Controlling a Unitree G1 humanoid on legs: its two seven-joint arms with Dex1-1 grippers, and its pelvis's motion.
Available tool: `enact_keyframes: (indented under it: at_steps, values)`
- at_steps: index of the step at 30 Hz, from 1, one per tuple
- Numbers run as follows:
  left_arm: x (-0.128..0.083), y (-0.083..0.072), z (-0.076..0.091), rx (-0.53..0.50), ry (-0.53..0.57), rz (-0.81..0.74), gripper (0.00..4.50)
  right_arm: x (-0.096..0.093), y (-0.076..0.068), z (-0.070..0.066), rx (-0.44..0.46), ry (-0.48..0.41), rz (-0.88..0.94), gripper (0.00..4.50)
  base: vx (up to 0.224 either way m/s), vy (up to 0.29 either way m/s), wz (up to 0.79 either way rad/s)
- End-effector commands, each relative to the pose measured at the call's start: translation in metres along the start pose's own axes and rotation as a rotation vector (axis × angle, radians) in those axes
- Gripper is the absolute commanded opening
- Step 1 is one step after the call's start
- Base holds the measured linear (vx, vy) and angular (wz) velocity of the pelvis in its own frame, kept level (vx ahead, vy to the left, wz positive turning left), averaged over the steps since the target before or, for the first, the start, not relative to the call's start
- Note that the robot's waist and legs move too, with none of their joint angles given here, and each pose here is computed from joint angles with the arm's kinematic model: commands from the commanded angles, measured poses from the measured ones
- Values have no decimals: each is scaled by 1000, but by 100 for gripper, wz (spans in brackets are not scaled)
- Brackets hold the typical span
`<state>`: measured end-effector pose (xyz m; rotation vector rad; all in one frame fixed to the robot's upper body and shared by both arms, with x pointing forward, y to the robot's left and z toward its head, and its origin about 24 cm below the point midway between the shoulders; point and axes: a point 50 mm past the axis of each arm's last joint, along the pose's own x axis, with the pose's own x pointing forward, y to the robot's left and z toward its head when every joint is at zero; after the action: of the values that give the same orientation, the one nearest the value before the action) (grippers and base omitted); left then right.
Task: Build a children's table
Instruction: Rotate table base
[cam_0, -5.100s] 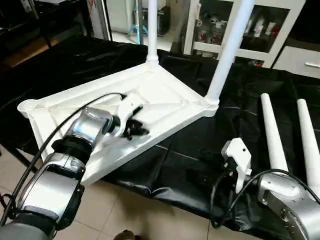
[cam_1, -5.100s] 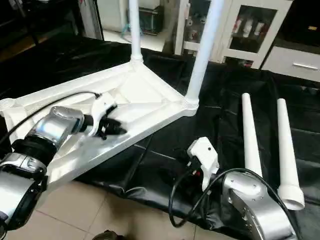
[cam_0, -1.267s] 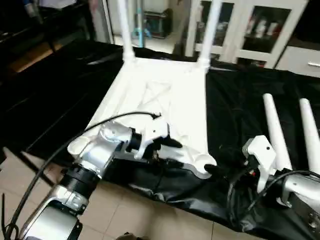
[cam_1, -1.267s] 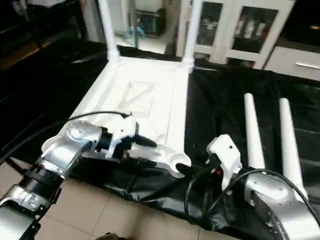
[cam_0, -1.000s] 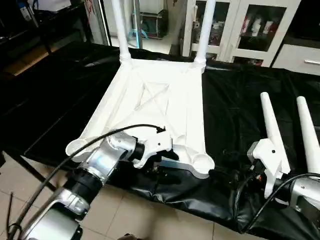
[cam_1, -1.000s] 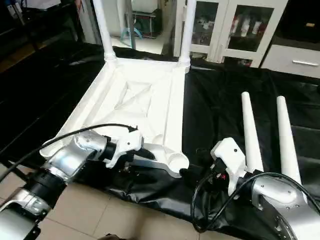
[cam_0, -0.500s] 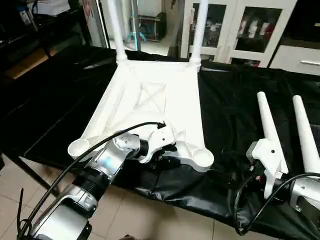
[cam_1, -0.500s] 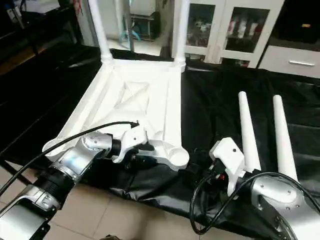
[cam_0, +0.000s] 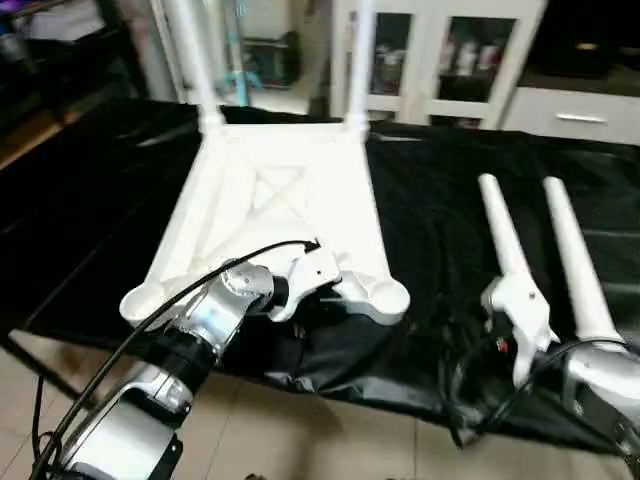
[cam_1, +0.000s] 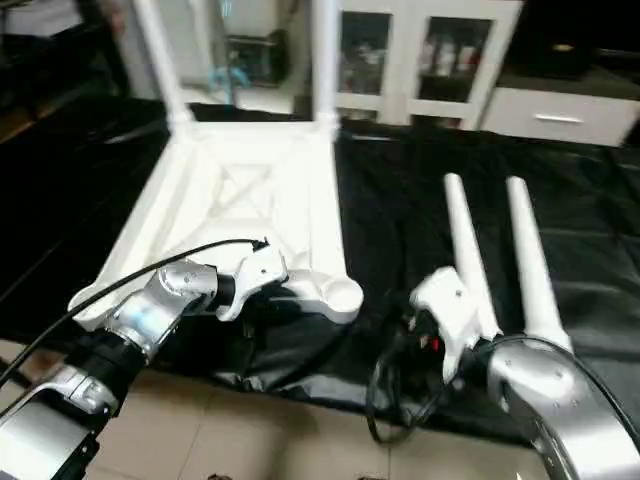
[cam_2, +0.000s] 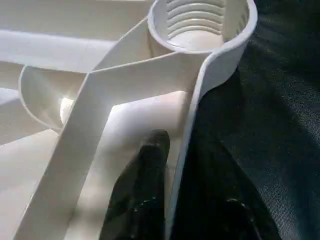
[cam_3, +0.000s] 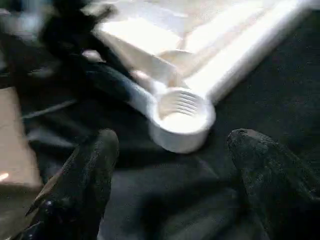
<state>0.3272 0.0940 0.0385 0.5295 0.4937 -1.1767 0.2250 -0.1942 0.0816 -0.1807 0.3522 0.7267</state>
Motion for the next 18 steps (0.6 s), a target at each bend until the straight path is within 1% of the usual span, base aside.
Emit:
enact_keyframes:
  at_steps: [1, 3, 4, 5, 8, 11, 12, 14, 15, 16, 17, 18]
  values:
    - [-5, 7, -13, -52, 63, 75, 53, 2, -6, 0, -5, 9, -58, 384, 0, 0, 0]
    - [-12, 16, -21, -98, 95, 163, 45, 8, -10, 2, 14, -13, -98, 384, -91, 5, -7]
    - [-12, 17, -21, -100, 97, 167, 45, 8, -10, 2, 15, -13, -99, 384, -43, -59, -10]
    - [-17, 22, -25, -120, 113, 214, 35, 10, -11, 4, 21, -22, -112, 384, 49, -93, -21]
    - [-28, 33, -31, -118, 153, 284, 29, 13, -11, 3, 24, -18, -108, 384, 59, -55, -31]
    - [-32, 37, -33, -110, 166, 302, 18, 15, -10, 3, 22, -16, -104, 384, 18, -7, -11]
    - [-37, 40, -35, -90, 169, 309, 14, 15, -11, 4, 21, -16, -105, 384, 0, 0, 0]
    - [-38, 41, -35, -63, 171, 309, 6, 15, -11, 4, 20, -15, -105, 384, 0, 0, 0]
    - [-39, 41, -35, -13, 163, 291, 2, 16, -11, 4, 19, -15, -106, 384, 0, 0, 0]
    - [-39, 41, -35, -13, 163, 291, 2, 16, -11, 4, 19, -15, -106, 384, 0, 0, 0]
    - [-42, 41, -35, 61, 155, 274, 2, 16, -12, 4, 17, -13, -109, 384, 0, 0, 0]
    - [-43, 39, -35, 92, 138, 251, 2, 16, -13, 5, 16, -12, -110, 384, 0, 0, 0]
